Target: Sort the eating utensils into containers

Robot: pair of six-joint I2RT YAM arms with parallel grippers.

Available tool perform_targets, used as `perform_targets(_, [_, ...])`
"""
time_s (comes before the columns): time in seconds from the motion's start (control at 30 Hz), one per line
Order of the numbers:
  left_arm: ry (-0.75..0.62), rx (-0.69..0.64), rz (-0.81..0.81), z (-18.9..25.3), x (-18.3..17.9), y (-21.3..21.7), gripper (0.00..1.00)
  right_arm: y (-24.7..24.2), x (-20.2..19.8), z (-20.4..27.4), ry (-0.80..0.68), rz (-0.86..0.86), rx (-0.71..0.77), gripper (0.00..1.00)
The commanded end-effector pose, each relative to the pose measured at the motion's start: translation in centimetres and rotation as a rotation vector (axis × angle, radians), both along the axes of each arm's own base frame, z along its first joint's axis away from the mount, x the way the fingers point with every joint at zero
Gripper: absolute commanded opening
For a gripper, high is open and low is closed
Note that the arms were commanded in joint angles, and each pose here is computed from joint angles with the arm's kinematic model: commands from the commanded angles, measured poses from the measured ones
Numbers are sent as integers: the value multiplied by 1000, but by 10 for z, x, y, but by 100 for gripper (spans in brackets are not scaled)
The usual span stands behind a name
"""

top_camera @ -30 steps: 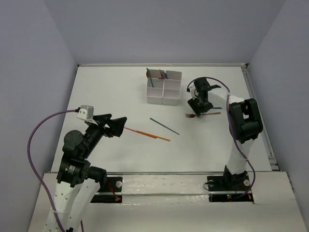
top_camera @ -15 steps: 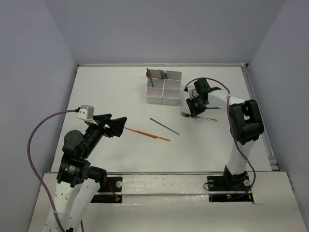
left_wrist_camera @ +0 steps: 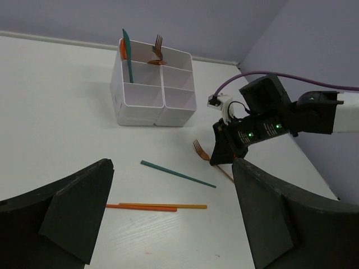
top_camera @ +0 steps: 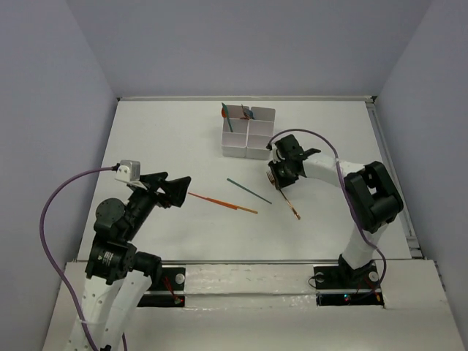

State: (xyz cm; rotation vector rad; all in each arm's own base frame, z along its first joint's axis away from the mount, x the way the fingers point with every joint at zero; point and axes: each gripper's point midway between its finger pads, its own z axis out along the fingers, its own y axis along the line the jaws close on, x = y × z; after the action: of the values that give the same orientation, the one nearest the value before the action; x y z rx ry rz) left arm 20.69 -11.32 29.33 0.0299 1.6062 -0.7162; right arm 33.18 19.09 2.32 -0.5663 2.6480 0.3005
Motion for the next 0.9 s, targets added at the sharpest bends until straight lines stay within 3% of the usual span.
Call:
perform_targets(0.0, [-44, -6, 11, 8, 0, 2, 99, -11, 10, 9, -66, -91, -46, 21])
perform_targets(0.17, [-42, -3, 8, 8, 1, 1, 99, -26, 6, -6, -48, -129, -119, 20])
perform_targets(0.2, [-38, -4, 17, 7, 2, 3, 99, -26, 5, -8, -46, -131, -119, 17])
perform_targets(0.23, [-41, -3, 17, 8, 2, 3, 99, -26, 3, -8, -46, -132, -132, 7])
perform_targets(0.43, [-47, -4, 14, 9, 1, 3, 99, -26, 13, 22, -151, -204, -81, 7])
perform_targets(0.6, [-44, -3, 11, 8, 1, 2, 99, -33, 30, 78, -334, -295, -24, 7])
perform_targets(0.87, [-38, -2, 19, 7, 3, 4, 99, -8, 60, 213, -738, -270, 288, 7])
